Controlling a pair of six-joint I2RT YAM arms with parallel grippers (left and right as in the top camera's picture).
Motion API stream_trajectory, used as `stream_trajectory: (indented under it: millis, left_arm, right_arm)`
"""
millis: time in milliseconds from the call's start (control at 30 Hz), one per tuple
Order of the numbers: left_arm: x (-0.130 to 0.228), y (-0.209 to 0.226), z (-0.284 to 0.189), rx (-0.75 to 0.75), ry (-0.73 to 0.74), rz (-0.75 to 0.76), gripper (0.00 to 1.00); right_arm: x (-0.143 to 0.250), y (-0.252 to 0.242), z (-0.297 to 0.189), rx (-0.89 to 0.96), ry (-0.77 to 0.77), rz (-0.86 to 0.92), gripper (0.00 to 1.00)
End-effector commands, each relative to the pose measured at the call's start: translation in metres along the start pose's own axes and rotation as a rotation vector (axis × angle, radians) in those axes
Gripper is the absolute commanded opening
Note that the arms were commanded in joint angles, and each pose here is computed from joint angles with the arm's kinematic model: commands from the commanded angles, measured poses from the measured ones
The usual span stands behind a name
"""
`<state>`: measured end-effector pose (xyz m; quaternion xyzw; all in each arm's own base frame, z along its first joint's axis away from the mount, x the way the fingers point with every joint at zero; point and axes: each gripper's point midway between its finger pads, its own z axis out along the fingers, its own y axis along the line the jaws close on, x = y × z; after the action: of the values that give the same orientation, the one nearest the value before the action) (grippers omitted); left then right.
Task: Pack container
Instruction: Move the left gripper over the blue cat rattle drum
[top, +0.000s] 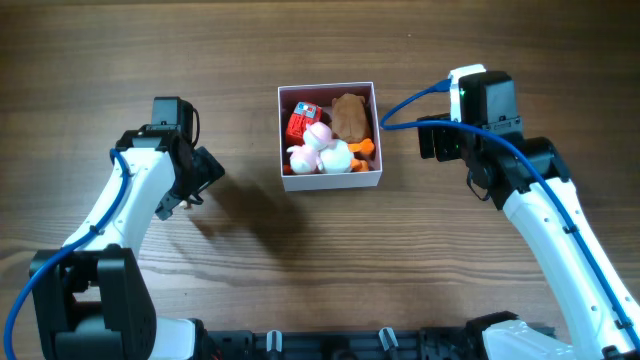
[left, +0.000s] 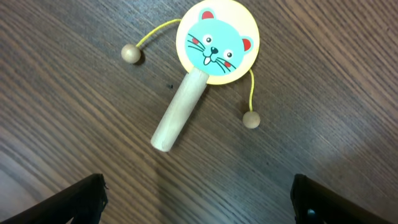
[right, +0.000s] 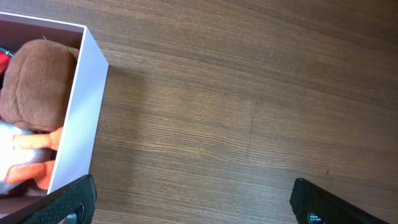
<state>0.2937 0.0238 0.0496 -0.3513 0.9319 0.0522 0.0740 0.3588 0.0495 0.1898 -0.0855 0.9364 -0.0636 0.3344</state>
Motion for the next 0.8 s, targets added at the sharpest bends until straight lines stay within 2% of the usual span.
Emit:
stream_trajectory:
  millis: [0, 133, 200, 300, 533, 600, 700, 767]
  left_arm:
    - [0.003, 0.001, 0.008, 0.005, 0.011, 0.011, 0.95]
    - [0.003, 0.006, 0.014, -0.019, -0.010, 0.016, 0.92]
    - [0.005, 0.008, 0.016, -0.027, -0.002, 0.055, 0.80]
    - [0.010, 0.012, 0.016, -0.041, 0.015, 0.074, 0.73]
    - [0.012, 0.010, 0.018, -0.028, 0.021, 0.123, 0.74]
    - [0.014, 0.005, 0.023, 0.007, 0.023, 0.181, 0.69]
    - [0.015, 0.004, 0.031, 0.018, 0.009, 0.193, 0.65]
    - [0.016, 0.004, 0.037, 0.025, -0.002, 0.209, 0.58]
  right_arm:
    - [-0.006, -0.004, -0.004, 0.017, -0.019, 0.025, 0.99]
    - [-0.006, -0.004, -0.004, 0.017, -0.019, 0.025, 1.00]
    - [-0.006, -0.004, -0.004, 0.017, -0.019, 0.025, 1.00]
    - [-0.006, -0.004, -0.004, 0.017, -0.019, 0.025, 1.00]
    - [-0.006, -0.004, -0.004, 0.017, -0.019, 0.025, 1.00]
    - [-0.006, -0.004, -0.004, 0.017, -0.019, 0.024, 1.00]
    - [-0.006, -0.004, -0.004, 0.017, -0.019, 0.025, 1.00]
    - [-0.006, -0.004, -0.004, 0.017, -0.019, 0.025, 1.00]
